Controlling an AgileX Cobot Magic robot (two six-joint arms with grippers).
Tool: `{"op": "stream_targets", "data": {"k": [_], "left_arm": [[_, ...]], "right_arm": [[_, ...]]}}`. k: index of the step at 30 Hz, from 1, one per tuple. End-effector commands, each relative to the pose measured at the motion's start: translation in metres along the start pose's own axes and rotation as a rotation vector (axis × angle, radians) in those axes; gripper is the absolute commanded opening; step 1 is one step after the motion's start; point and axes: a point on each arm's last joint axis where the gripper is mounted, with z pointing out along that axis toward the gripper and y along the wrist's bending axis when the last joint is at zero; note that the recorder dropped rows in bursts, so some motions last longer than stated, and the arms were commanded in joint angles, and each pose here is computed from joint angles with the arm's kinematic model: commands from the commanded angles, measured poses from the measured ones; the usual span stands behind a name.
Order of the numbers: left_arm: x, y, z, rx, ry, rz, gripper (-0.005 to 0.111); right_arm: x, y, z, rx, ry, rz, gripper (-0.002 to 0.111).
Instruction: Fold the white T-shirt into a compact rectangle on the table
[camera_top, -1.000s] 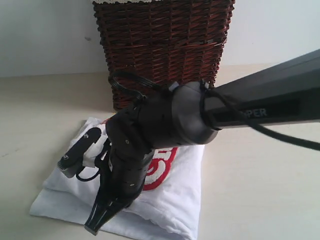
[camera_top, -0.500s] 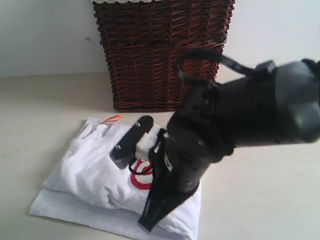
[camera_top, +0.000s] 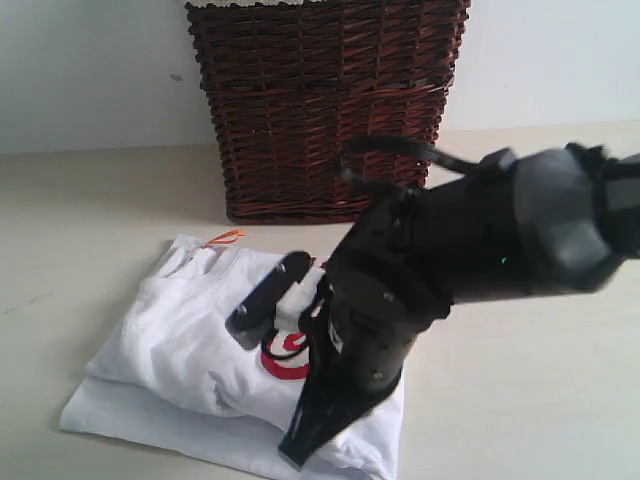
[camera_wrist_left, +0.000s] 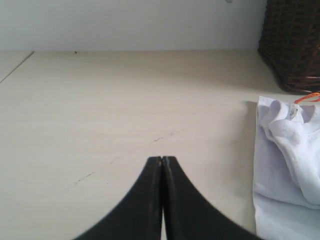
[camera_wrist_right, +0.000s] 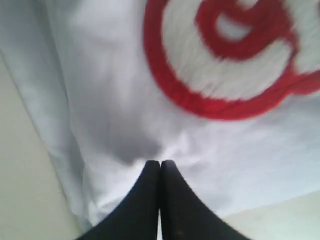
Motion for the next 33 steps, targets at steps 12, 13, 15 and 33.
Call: {"op": "stream_targets", "data": {"k": [12, 13, 15, 33], "left_arm": [[-0.001, 0.0, 0.0, 0.0, -0.017, -0.006, 0.0], [-0.001, 0.0, 0.0, 0.0, -0.017, -0.006, 0.0], [-0.001, 0.0, 0.0, 0.0, -0.017, -0.006, 0.0], [-0.001, 0.0, 0.0, 0.0, -0.017, -0.006, 0.0]], "right_arm": [[0.01, -0.118, 0.059, 0.154, -0.059, 0.426, 0.0], [0.01, -0.118, 0.06, 0.155, -0.05, 0.414, 0.0], [0.01, -0.118, 0.058, 0.156, -0.055, 0.406, 0.0], [0.043, -0.108, -0.167, 0.224, -0.683, 0.47, 0.0]]}}
